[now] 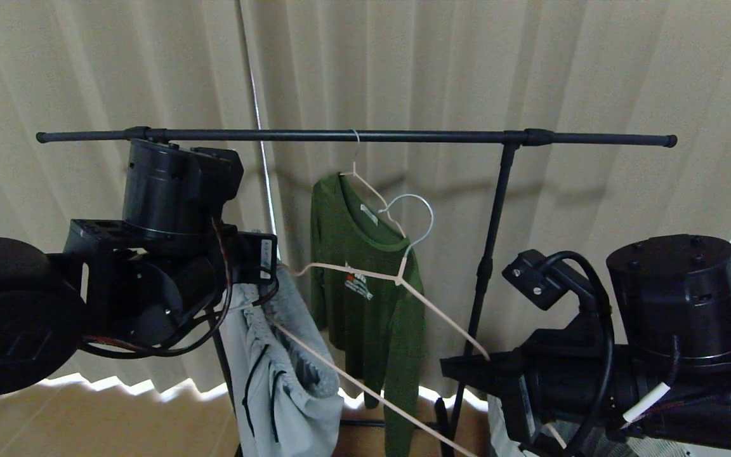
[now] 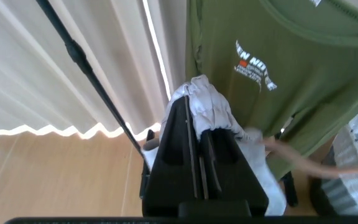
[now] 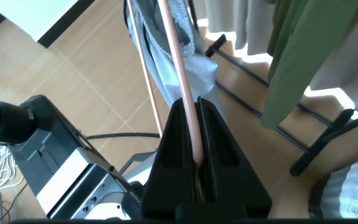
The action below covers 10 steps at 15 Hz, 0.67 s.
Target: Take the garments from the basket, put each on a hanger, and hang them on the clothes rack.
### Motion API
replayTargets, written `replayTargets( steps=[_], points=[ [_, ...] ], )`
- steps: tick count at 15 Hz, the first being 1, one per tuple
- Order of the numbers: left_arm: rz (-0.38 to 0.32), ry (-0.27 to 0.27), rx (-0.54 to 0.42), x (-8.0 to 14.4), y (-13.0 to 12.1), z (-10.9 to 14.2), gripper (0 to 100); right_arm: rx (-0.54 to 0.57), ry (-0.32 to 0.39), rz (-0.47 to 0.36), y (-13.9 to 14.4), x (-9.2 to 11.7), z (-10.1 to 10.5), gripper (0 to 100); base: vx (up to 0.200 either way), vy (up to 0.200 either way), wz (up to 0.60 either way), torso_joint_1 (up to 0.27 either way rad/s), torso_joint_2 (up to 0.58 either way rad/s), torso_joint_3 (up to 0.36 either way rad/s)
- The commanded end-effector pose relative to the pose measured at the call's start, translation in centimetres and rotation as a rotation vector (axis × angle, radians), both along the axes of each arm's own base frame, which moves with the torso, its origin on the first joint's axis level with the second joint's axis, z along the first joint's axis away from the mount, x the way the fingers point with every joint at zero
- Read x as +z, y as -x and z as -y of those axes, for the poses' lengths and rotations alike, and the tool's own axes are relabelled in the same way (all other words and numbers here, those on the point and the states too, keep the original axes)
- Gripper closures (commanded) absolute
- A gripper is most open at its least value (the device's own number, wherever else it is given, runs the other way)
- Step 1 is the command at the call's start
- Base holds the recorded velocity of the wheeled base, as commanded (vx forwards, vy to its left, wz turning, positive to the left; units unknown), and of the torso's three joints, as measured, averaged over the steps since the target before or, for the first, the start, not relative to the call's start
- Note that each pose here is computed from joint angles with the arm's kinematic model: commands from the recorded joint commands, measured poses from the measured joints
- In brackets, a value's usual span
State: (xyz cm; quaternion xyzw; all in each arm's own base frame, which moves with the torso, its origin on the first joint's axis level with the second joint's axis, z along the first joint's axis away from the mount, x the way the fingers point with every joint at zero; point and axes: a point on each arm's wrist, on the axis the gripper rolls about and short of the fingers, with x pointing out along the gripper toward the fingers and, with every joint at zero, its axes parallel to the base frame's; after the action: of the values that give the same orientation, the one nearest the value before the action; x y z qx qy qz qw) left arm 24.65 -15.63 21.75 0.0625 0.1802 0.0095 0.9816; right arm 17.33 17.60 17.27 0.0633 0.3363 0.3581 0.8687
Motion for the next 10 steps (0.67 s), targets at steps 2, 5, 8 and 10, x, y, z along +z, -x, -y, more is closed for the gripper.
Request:
replayTargets(
  steps=[2, 5, 8, 10],
  points=[
    [0.005, 0.003, -0.008, 0.3, 0.1, 0.3, 100, 0.041, 0.006, 0.001, 0.7, -0.1, -0.8, 100, 0.0, 0.0, 0.0, 0.0, 0.0, 0.0],
    [-0.012, -0.009, -0.019, 0.2, 0.4, 0.4, 100, 0.007, 0.013, 0.017, -0.2, 0.1, -1.5, 100, 0.0, 0.0, 0.0, 0.0, 0.0, 0.0],
    [-0.025, -0.019, -0.022, 0.4, 0.4, 0.5, 100, -0.022, 0.035, 0.013, -1.1, -0.7, -2.4, 100, 0.0, 0.0, 0.0, 0.0, 0.0, 0.0],
    [-0.03, 0.006, -0.04, 0.4, 0.9, 1.2, 100, -0.025, 0.017, 0.022, -1.7, -1.2, -3.1, 100, 0.0, 0.0, 0.0, 0.0, 0.0, 0.0]
  ],
)
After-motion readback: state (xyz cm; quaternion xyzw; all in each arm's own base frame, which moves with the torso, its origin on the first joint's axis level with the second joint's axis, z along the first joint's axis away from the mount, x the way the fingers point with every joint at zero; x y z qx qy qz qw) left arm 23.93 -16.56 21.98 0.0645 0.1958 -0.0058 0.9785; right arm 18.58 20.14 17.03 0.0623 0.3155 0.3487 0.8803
